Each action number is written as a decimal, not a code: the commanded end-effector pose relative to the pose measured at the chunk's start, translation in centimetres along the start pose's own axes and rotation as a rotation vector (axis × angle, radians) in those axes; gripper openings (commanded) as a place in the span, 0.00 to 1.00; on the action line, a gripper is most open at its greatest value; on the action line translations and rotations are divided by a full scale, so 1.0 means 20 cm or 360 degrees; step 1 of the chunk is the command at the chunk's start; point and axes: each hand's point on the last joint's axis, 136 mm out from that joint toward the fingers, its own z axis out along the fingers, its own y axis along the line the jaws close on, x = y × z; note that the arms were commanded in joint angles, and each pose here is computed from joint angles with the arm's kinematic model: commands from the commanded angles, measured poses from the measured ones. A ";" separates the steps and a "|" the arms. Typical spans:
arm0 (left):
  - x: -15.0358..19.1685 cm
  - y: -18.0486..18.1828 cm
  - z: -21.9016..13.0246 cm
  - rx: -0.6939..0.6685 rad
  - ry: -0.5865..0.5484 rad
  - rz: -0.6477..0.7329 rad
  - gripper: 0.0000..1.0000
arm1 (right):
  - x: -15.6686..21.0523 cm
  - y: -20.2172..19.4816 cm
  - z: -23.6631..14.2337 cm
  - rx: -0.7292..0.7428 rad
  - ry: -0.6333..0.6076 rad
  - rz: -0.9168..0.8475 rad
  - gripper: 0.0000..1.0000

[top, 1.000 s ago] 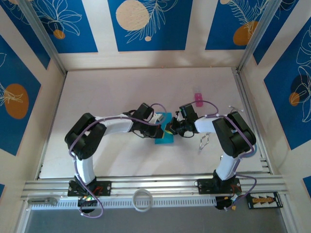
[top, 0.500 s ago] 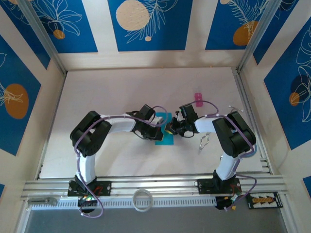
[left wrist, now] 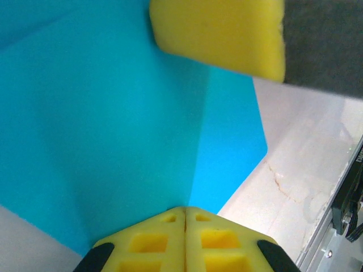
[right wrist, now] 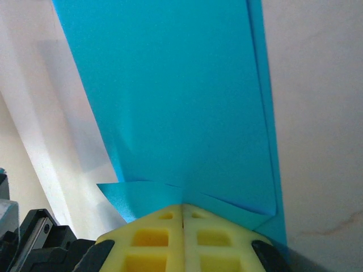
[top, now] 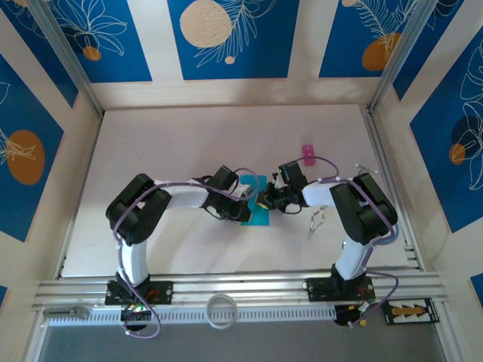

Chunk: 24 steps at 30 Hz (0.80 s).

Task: Fold a paper plane with a square sheet of paper (pick it up from the middle)
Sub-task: Fold the triangle a second time at the center of the table.

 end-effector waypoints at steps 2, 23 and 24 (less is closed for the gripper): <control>0.17 0.06 -0.03 -0.0088 0.0138 -0.0044 0.08 | 0.08 -0.21 0.02 0.0211 0.0073 0.0095 0.02; -0.10 -0.14 -0.18 0.0037 -0.0231 0.0049 0.01 | 0.08 -0.19 0.02 0.0179 0.0070 0.0095 0.02; -0.12 -0.14 -0.17 0.0034 -0.0221 0.0038 0.01 | 0.08 -0.19 0.02 0.0178 0.0072 0.0093 0.02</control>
